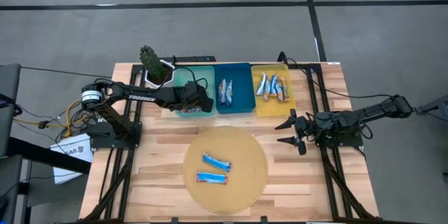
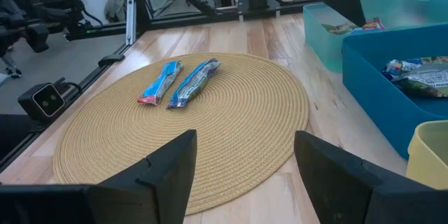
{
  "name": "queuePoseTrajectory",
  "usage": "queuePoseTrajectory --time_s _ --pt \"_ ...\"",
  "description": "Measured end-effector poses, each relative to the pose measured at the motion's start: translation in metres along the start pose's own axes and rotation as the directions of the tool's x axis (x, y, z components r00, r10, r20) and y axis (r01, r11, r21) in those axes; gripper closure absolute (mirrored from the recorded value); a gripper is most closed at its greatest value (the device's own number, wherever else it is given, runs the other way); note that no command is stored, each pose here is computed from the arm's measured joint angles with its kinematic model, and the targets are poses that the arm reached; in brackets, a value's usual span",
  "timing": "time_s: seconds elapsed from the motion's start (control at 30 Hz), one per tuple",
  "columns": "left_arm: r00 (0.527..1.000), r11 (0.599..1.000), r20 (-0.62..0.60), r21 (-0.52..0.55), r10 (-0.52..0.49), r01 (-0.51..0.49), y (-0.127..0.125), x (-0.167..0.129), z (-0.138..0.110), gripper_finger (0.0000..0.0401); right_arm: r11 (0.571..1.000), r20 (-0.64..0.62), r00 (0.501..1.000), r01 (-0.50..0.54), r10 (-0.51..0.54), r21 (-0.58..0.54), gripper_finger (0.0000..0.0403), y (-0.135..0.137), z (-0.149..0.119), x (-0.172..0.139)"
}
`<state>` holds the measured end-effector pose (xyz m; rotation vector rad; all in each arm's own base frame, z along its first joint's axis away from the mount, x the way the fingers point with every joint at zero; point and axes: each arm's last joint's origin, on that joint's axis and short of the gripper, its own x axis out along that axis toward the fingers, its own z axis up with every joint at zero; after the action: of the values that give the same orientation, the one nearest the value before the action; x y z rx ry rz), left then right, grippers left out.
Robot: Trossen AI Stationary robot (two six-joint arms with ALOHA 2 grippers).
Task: Pick and place Granola Bars by type
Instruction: Put the red granola bar into the green bin
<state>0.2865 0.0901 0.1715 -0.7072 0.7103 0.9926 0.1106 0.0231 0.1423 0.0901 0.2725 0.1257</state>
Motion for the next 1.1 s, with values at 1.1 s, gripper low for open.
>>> queuePoseTrajectory --time_s 1.1 --pt "0.582 0.258 0.104 0.948 -0.806 0.187 -0.096 -0.086 -0.03 0.0274 1.0 0.0 1.0 -0.002 0.002 0.0 0.0168 0.0 0.0 0.0"
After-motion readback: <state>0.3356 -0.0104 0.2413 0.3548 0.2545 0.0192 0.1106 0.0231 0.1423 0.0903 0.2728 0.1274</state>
